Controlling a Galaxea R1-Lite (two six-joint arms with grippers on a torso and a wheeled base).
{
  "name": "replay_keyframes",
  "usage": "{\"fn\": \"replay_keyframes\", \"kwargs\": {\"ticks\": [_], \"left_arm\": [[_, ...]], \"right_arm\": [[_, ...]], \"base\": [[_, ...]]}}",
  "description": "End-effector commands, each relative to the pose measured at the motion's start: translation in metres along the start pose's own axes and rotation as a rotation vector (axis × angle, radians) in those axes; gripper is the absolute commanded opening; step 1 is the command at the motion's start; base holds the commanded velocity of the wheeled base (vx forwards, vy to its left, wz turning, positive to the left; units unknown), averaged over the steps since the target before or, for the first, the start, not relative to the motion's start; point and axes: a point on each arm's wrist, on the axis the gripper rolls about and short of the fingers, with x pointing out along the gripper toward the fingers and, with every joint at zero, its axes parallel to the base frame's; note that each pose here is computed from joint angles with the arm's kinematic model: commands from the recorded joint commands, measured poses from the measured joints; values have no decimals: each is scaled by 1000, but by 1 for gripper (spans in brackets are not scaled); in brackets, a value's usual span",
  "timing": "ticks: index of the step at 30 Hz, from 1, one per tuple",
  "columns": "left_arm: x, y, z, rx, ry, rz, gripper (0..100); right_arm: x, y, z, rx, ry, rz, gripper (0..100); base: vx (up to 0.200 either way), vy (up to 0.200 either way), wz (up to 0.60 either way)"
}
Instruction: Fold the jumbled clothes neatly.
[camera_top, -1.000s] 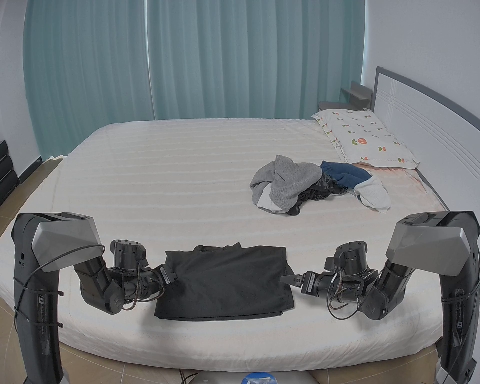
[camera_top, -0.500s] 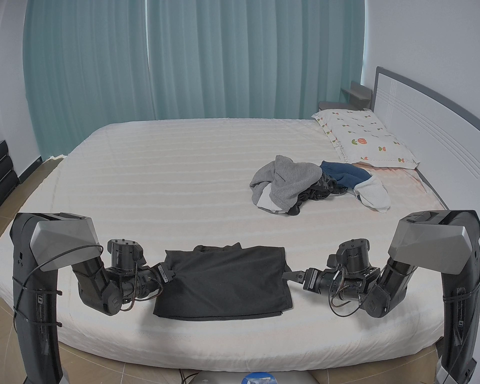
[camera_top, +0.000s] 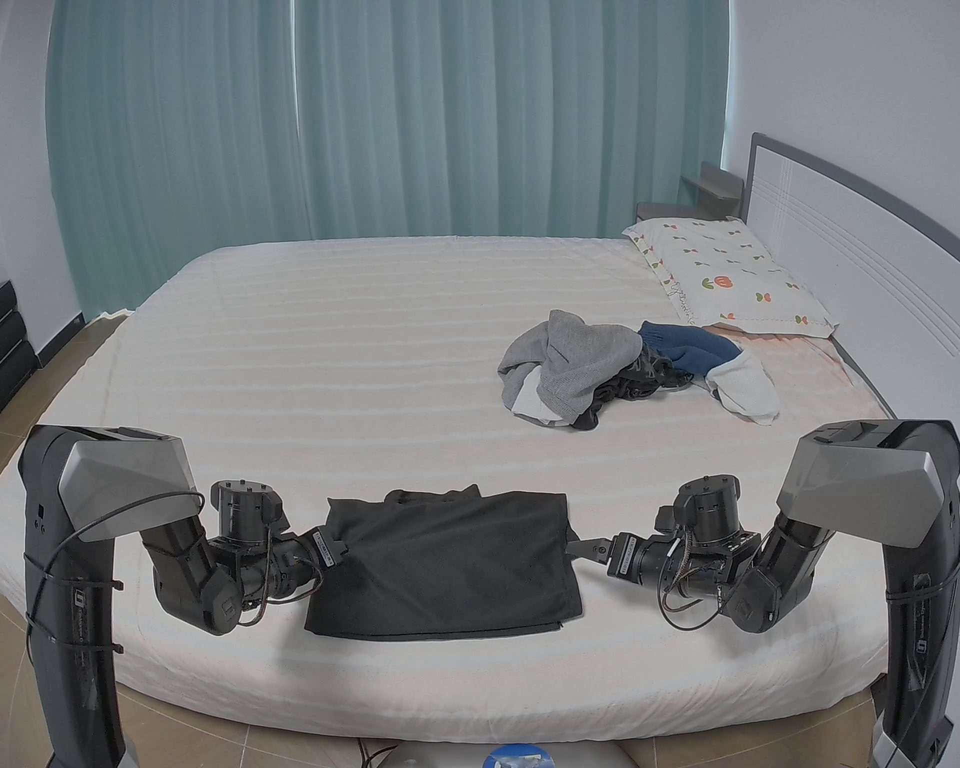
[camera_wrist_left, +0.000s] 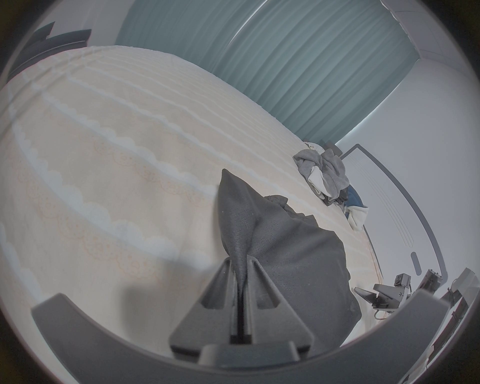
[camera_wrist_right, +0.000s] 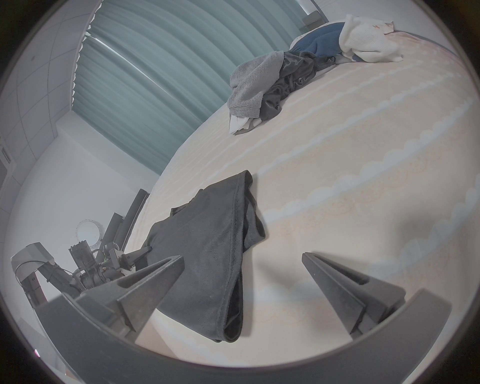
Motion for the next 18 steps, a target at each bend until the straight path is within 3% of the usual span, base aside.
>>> {"fn": "replay_keyframes", "kwargs": {"ticks": [1, 18], "left_arm": [[0, 1, -1, -2, 3, 1, 0], [0, 1, -1, -4, 4, 2, 0]], "right_arm": [[0, 0, 0, 0, 0, 0, 100], [0, -1, 0, 0, -2, 0, 100]], "base": [[0, 200, 0], [0, 200, 0]]}}
